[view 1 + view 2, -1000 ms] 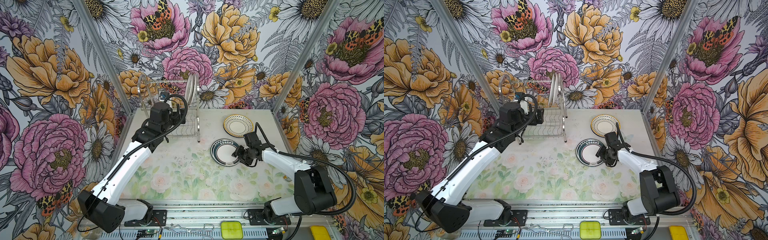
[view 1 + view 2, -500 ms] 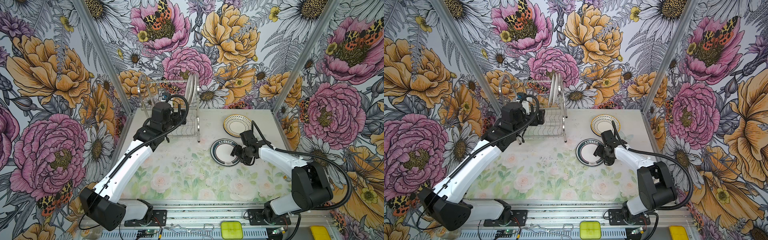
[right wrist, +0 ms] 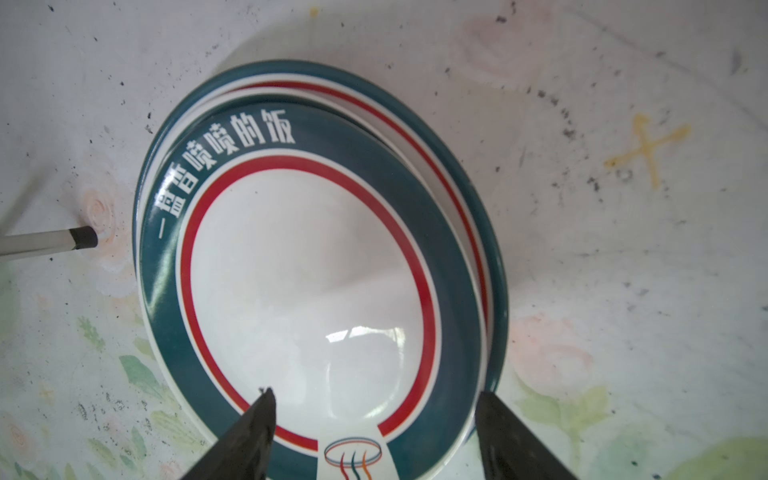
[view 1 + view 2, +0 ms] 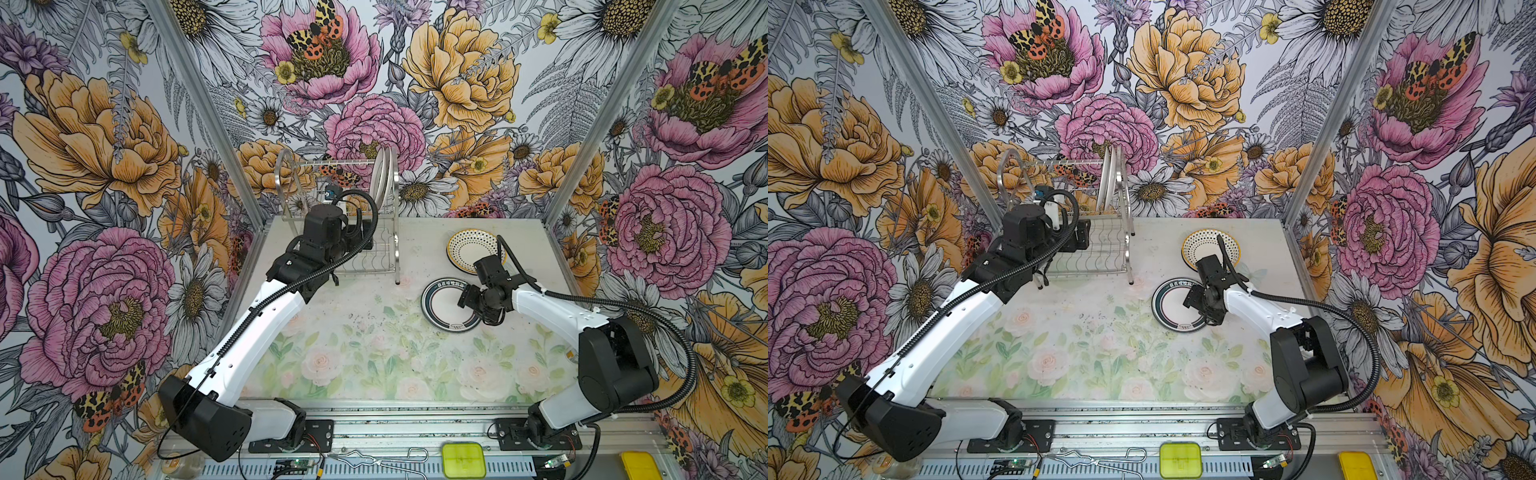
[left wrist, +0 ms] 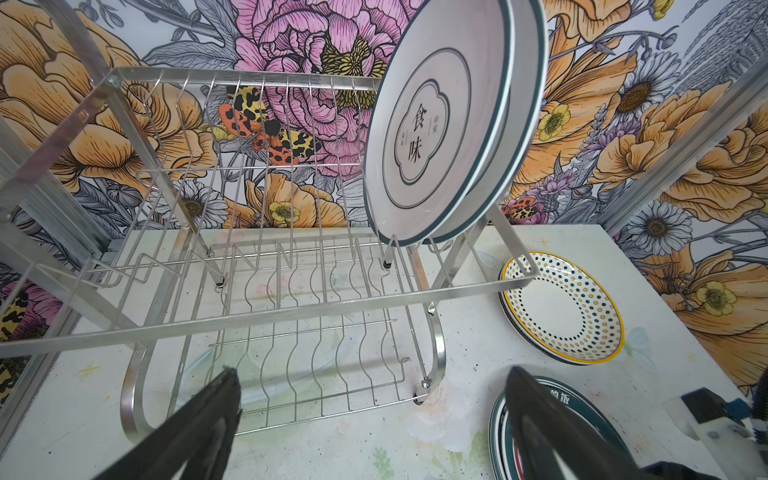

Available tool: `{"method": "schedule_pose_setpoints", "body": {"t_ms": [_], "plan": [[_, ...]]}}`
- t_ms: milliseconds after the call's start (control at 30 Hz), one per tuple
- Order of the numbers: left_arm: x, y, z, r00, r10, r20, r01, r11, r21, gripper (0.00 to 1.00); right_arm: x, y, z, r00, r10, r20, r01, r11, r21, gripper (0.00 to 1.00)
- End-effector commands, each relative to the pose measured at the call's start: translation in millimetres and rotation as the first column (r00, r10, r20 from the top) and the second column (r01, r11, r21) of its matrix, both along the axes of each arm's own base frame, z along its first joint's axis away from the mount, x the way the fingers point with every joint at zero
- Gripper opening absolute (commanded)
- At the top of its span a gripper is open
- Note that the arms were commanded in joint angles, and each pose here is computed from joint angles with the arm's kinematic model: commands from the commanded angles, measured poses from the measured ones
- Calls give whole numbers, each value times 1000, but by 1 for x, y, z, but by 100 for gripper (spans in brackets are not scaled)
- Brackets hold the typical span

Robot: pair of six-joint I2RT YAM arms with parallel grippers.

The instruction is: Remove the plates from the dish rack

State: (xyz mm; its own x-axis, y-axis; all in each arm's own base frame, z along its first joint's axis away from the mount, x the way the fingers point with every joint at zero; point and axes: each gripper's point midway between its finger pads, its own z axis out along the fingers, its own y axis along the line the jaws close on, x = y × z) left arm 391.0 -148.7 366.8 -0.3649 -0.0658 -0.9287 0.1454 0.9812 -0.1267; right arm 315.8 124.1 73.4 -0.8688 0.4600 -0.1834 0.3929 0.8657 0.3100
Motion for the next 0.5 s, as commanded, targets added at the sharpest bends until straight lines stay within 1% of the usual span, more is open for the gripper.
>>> {"method": "schedule_pose_setpoints", "body": {"t_ms": [0, 167, 300, 467], "plan": [[-1, 2, 13, 1000, 12, 23, -13, 1000, 26, 99, 4, -1, 11, 999, 17, 34, -17, 1000, -21, 77], [4, 0, 17, 999, -5, 34, 4, 999, 48, 99, -2, -6, 7, 1000, 11, 26, -10, 999, -41, 77], [11, -15, 21, 994, -108, 31, 107, 994, 19, 99, -3, -8, 3, 1000, 9, 18, -8, 999, -52, 77], [25, -28, 19, 986, -164, 28, 163, 985, 57, 99, -2, -9, -1, 1000, 7, 9, -6, 998, -63, 77]]}}
